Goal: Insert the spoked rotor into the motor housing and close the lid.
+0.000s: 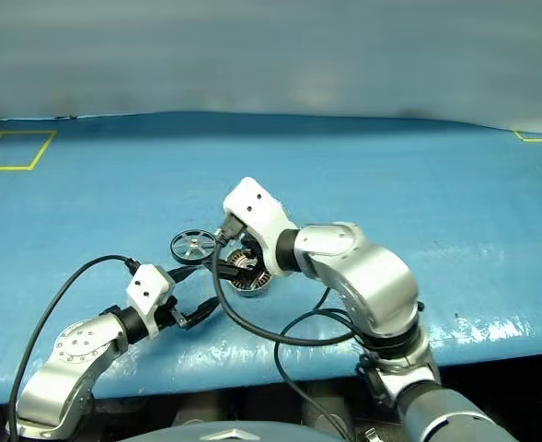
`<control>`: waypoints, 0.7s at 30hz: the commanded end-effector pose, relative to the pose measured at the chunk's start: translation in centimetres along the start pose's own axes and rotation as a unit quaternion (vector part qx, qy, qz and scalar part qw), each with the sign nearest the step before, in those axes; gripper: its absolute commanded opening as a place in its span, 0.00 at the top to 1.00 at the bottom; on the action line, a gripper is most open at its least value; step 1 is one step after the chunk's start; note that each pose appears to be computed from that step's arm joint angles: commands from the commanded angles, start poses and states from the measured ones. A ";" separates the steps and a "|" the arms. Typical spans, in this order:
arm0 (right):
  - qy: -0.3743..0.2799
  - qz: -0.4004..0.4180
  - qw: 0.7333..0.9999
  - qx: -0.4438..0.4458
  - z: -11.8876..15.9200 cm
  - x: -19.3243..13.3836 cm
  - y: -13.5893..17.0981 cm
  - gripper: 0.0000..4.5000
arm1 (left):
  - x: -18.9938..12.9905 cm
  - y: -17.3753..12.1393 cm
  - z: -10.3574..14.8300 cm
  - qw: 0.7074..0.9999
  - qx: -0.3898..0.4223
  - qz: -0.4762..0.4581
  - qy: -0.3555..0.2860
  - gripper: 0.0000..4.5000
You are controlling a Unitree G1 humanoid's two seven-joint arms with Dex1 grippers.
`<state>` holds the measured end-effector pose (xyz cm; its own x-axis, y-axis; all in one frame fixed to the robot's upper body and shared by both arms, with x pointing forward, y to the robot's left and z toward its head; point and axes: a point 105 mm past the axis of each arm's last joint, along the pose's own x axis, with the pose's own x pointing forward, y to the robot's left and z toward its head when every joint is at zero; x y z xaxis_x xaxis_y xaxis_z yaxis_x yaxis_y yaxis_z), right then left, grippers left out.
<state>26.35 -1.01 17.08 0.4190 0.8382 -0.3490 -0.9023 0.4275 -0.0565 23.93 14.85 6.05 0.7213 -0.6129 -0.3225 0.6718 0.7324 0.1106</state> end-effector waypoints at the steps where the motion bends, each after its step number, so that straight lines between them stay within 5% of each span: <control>1: -0.054 -0.102 0.993 -0.005 -0.9 -1.4 -3.9 0.02 | 0.0 -0.6 1.1 1.000 0.007 -0.011 -0.020 0.00; 10: -0.033 -0.375 0.917 0.131 -10.3 -2.9 -11.5 0.02 | 0.5 -2.2 1.9 0.998 -0.019 -0.015 -0.061 0.00; 21: -0.048 -0.507 0.838 0.196 -13.8 -3.5 -15.0 0.02 | 0.7 -3.0 1.9 0.997 -0.032 -0.016 -0.068 0.00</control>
<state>36.50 -14.41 5.41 0.9624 0.0292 -0.2701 -0.0228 0.9994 0.0269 22.87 12.22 5.71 0.7196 -0.6476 -0.2505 0.6712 0.7412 0.0122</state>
